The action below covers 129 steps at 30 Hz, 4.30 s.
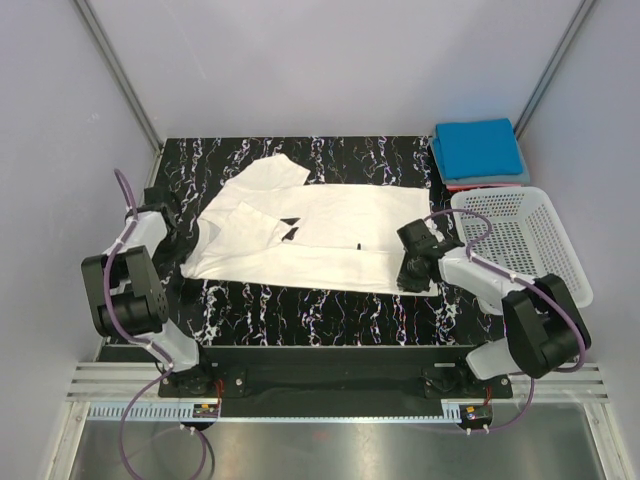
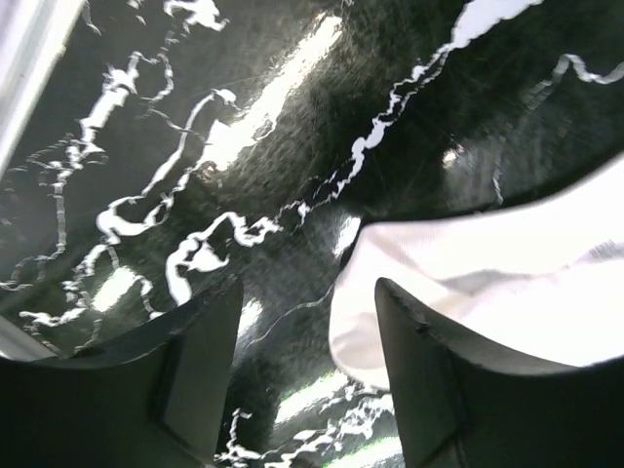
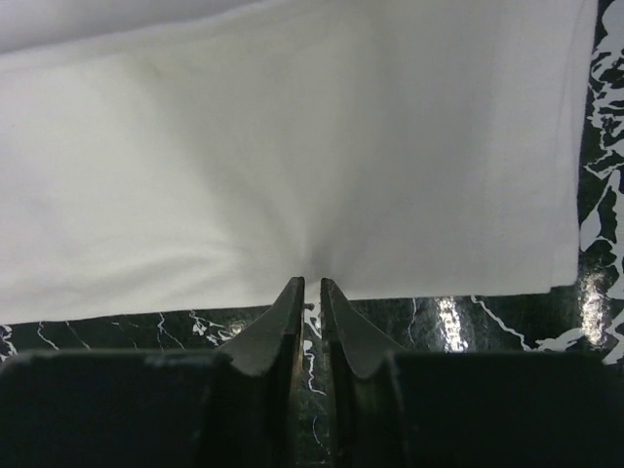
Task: Fold and stack the t-shirts
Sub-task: Fold the tshirt
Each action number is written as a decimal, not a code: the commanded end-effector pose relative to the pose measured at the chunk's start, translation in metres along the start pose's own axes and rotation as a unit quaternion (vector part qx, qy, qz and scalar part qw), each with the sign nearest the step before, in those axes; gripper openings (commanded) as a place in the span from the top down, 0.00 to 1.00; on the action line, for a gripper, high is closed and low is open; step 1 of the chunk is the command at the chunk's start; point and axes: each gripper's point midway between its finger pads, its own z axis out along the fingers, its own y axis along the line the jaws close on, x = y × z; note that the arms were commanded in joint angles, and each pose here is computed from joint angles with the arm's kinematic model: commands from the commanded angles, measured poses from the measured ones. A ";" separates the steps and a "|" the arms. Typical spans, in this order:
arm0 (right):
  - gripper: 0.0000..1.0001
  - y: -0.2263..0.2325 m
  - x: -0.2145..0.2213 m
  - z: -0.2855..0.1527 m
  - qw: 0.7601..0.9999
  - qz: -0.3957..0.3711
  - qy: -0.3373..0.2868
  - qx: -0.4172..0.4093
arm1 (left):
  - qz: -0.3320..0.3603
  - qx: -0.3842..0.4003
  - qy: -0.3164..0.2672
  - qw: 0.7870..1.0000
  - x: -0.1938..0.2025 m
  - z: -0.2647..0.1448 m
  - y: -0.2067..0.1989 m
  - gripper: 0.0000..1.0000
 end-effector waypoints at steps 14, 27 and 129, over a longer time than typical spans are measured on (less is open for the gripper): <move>0.68 0.063 -0.105 -0.089 0.990 -0.026 -0.096 -0.096 | 0.088 0.265 -0.063 0.958 0.024 -0.096 -0.075 0.31; 0.43 0.107 -0.233 -0.069 0.966 -0.154 -0.129 -0.164 | 0.184 0.358 -0.112 0.909 -0.029 -0.135 -0.219 0.26; 0.81 0.040 -0.337 0.126 0.954 -0.199 -0.058 -0.217 | 0.212 0.347 -0.061 0.912 -0.162 0.033 -0.245 0.86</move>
